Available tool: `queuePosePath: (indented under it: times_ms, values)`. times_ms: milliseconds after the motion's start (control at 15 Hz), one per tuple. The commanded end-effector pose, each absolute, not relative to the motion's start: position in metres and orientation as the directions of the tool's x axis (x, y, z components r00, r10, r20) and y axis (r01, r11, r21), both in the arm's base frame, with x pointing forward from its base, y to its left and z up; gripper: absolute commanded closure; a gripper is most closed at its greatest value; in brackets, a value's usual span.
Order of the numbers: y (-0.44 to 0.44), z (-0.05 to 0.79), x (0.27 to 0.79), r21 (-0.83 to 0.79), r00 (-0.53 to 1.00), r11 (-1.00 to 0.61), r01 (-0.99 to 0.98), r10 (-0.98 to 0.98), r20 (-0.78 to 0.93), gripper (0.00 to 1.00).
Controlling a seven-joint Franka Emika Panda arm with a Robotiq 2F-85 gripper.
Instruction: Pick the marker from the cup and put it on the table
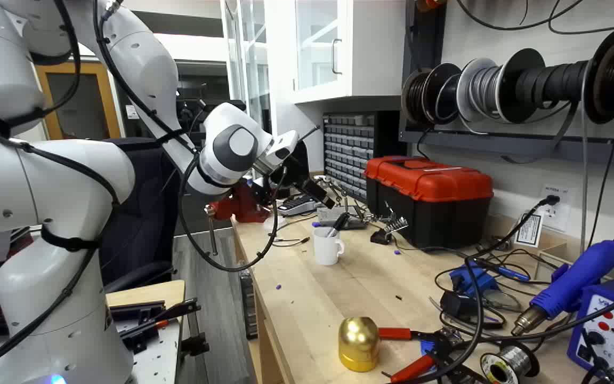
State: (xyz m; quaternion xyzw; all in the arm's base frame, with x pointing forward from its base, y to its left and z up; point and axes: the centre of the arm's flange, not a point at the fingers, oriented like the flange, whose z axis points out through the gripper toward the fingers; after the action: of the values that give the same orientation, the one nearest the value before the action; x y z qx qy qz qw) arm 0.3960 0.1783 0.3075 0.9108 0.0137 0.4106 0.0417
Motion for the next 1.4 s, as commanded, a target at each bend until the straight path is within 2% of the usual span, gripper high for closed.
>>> queuePosePath:
  times_ms: [0,733,1000,1333]
  values:
    - [0.178,0.308,0.396,0.087,0.662,-0.996,-0.009,0.059,0.747,0.0]
    - [0.178,0.308,0.396,0.087,0.662,-0.996,-0.009,0.059,0.747,0.0]
    - [0.174,0.31,0.406,0.072,0.62,-0.997,-0.038,0.033,0.784,0.0]
    - [0.165,0.322,0.421,0.066,0.657,-0.997,-0.045,0.02,0.754,0.0]
